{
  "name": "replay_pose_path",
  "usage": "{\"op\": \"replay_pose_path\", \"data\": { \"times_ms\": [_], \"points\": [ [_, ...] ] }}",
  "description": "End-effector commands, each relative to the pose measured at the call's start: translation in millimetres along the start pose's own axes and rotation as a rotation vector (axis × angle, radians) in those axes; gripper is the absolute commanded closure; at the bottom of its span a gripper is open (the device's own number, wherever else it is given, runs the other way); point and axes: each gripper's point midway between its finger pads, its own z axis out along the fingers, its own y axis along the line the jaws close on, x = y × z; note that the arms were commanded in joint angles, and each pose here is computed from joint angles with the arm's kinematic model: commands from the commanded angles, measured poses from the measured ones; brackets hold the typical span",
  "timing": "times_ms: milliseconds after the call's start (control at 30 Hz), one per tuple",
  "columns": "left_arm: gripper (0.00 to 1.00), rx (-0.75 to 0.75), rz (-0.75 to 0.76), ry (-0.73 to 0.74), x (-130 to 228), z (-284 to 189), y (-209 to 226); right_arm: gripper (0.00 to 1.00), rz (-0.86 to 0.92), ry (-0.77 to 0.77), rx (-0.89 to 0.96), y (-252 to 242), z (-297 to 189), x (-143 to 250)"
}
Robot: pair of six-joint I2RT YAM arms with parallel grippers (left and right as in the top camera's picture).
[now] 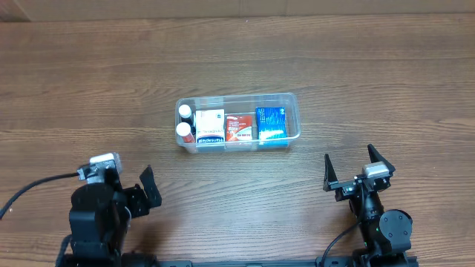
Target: Pack container
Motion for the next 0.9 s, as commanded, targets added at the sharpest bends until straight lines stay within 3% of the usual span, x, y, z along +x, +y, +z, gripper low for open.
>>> {"op": "replay_pose_path", "data": {
  "times_ms": [0,233,533,667,867],
  "points": [
    [0.00,0.029,0.015,-0.023,21.1,1.1,1.0,0.00,-0.003,-0.009,-0.004,0.7,0.0,0.5],
    [0.00,0.083,0.015,-0.171,47.5,16.2,2.9,0.00,-0.003,-0.009,-0.004,0.7,0.0,0.5],
    [0.00,0.133,0.293,-0.487,16.0,50.1,-19.5,0.00,-0.003,-0.009,-0.004,0.7,0.0,0.5],
    [0.00,0.136,0.346,-0.632,8.2,63.2,-25.8,0.00,-0.003,-0.009,-0.004,0.7,0.0,0.5],
    [0.00,0.156,0.368,-0.585,23.3,75.6,-27.5,0.00,-0.003,-0.009,-0.004,0.7,0.0,0.5]
  ]
}}
